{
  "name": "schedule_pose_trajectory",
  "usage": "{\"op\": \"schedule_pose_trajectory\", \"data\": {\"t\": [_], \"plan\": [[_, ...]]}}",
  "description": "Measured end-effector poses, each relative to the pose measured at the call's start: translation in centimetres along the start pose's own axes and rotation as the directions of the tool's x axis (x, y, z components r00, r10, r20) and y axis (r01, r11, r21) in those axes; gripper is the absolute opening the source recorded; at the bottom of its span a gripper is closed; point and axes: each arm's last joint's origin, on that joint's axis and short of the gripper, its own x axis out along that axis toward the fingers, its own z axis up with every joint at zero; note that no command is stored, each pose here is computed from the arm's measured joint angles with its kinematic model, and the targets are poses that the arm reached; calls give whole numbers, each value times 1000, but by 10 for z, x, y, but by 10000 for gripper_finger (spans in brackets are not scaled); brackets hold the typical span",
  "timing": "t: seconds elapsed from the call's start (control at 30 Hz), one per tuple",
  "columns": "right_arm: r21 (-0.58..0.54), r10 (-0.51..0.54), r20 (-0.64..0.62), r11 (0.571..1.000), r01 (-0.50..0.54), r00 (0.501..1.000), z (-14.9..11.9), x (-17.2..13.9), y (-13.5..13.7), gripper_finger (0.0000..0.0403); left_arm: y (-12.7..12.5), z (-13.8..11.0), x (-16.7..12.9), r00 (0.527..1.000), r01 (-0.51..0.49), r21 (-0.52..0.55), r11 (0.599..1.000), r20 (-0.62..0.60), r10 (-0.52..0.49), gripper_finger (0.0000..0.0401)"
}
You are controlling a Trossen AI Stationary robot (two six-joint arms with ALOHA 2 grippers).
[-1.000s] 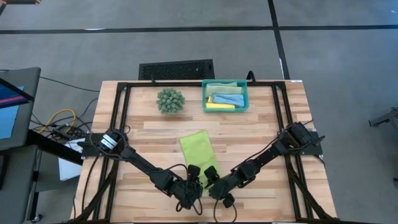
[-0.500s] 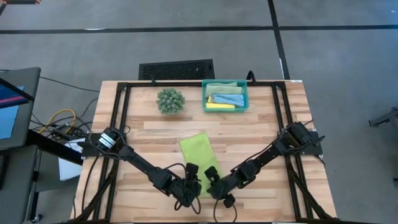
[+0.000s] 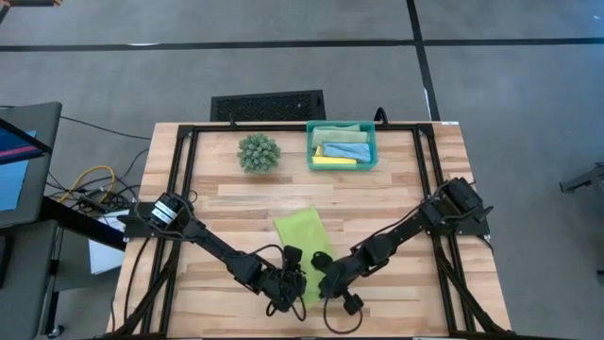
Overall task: Roll microfiber towels into tight, uniform cylinder then place into a basket
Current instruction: Roll the green microfiber cloth
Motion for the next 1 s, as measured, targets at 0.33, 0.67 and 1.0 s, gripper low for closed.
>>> {"op": "schedule_pose_trajectory", "data": {"t": [0.33,0.67,1.0], "plan": [[166,-52,27,985,47,998,-1,-3,-27,16,-14,17,-15,998,5,100,995,57,-11,132],[297,-114,-10,948,112,993,-27,-9,-55,20,-26,32,-30,991,-63,142,988,125,45,132],[237,-115,67,967,97,991,-18,-8,-51,22,-9,27,-14,995,-30,-1,1000,98,30,132]]}}
